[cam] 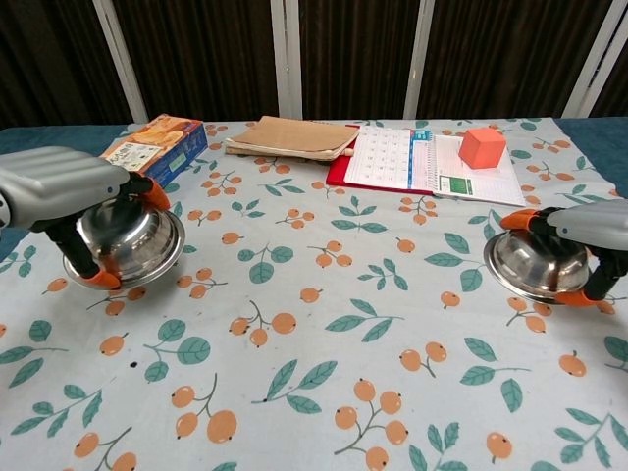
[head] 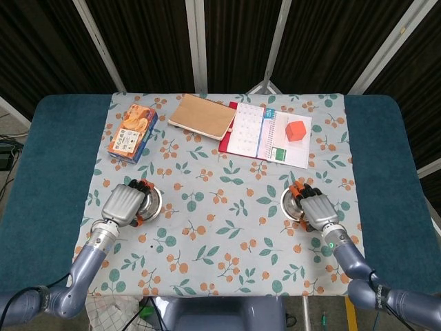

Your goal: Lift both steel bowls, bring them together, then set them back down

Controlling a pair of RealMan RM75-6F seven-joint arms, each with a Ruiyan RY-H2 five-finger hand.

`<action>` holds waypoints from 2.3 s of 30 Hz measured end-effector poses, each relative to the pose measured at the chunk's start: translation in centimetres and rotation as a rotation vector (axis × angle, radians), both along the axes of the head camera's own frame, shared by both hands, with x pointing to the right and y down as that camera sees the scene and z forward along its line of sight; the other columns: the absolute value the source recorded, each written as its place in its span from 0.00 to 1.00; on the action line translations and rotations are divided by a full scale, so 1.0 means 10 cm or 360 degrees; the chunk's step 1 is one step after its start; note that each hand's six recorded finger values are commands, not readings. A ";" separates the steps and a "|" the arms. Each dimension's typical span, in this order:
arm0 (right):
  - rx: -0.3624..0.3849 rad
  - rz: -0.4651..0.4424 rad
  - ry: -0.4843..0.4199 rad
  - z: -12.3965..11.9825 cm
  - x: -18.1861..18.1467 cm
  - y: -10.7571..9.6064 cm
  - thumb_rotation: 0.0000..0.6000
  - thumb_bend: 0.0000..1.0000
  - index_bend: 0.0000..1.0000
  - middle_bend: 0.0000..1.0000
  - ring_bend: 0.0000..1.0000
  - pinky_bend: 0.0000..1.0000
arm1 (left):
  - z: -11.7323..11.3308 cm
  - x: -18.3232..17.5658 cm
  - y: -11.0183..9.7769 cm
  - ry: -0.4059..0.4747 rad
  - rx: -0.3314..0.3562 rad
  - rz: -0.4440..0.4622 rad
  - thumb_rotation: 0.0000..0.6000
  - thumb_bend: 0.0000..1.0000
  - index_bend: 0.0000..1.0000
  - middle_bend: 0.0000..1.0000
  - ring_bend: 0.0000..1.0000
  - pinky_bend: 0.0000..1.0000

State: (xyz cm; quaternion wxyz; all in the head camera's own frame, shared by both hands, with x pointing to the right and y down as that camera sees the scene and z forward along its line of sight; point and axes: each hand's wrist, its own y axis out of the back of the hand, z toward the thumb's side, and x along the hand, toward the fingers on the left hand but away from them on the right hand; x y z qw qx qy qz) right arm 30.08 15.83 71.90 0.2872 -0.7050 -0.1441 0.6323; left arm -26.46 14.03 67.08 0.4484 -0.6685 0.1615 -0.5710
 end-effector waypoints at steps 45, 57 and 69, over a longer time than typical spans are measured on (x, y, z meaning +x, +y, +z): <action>0.0302 0.0294 -0.0243 -0.50 0.04 -0.25 1.00 0.39 0.93 0.89 0.75 0.74 | -0.17 0.23 -0.04 0.0297 0.0160 0.0054 1.00 0.21 0.32 0.44 0.33 0.56; 0.0215 0.0974 -0.0868 -0.98 0.29 -0.53 1.00 0.39 0.95 0.90 0.76 0.77 | -0.40 0.35 -0.07 0.0747 0.0454 0.0139 1.00 0.19 0.32 0.44 0.33 0.56; -0.0159 0.1750 -0.1437 -1.15 0.57 -0.65 1.00 0.43 0.97 0.92 0.78 0.80 | -0.60 0.49 0.00 0.1058 0.0601 0.0237 1.00 0.19 0.33 0.44 0.33 0.56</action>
